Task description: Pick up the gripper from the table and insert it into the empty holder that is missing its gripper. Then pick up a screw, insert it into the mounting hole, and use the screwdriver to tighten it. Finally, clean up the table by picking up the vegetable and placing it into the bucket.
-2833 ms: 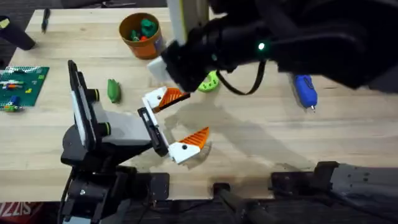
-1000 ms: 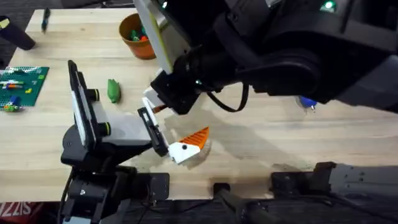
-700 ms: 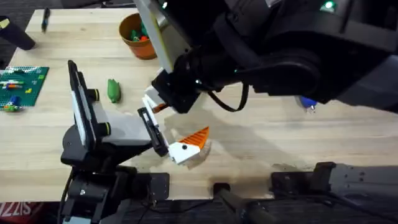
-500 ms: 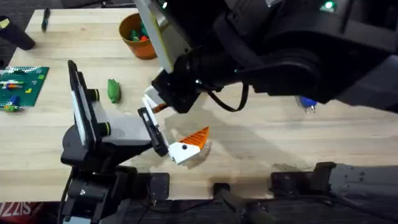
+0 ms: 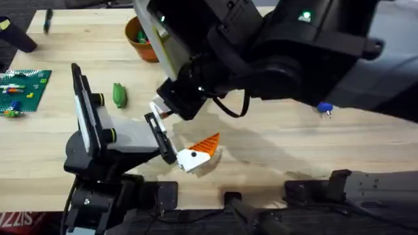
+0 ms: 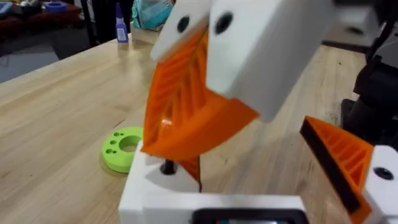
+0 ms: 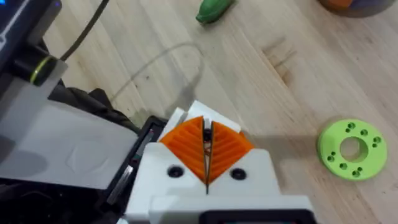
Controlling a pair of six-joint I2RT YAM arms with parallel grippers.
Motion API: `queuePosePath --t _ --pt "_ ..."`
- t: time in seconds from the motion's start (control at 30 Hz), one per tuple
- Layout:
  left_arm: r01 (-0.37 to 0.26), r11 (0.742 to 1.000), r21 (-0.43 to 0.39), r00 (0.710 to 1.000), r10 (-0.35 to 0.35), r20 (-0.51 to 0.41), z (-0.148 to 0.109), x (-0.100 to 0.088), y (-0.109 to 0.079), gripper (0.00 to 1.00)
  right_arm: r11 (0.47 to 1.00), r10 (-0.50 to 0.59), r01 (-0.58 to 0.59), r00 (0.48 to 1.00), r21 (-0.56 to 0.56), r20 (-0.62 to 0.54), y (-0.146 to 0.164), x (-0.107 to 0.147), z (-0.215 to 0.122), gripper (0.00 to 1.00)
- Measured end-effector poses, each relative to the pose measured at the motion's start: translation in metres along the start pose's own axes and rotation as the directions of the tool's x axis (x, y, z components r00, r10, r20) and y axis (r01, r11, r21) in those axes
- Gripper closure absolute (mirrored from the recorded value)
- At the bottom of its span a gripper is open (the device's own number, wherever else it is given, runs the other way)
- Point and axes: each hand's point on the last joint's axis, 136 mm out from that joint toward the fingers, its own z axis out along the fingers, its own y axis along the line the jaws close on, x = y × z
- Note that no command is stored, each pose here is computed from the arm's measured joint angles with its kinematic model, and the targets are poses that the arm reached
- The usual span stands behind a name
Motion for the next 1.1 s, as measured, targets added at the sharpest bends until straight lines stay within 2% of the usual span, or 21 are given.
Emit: queuePosePath --t 0.17,0.73,0.9,0.97,1.1 --pt "0.000 1.000 0.000 1.000 0.000 0.000 0.0000 0.0001 0.0000 0.015 1.000 0.000 0.000 1.000 0.000 0.000 0.0000 0.0000 0.0000 0.993" --pt "0.000 1.000 0.000 1.000 0.000 0.000 0.0000 0.0001 0.0000 0.015 1.000 0.001 -0.001 1.000 0.000 0.000 0.0000 -0.0001 0.0000 0.588" --pt "0.000 1.000 0.000 1.000 0.000 0.000 0.0000 -0.0001 0.0000 0.015 1.000 0.003 -0.003 1.000 0.000 0.004 0.0000 -0.0009 0.0000 0.267" --pt "0.000 1.000 0.000 1.000 0.000 0.000 0.0000 -0.0001 0.0000 0.015 1.000 -0.003 0.003 1.000 0.002 0.007 -0.0003 -0.0016 0.0000 0.049" --pt "0.000 1.000 0.000 1.000 0.000 0.000 0.0000 0.0001 0.0000 0.015 1.000 -0.002 0.002 1.000 0.001 0.018 0.0000 -0.0047 -0.0004 0.008"
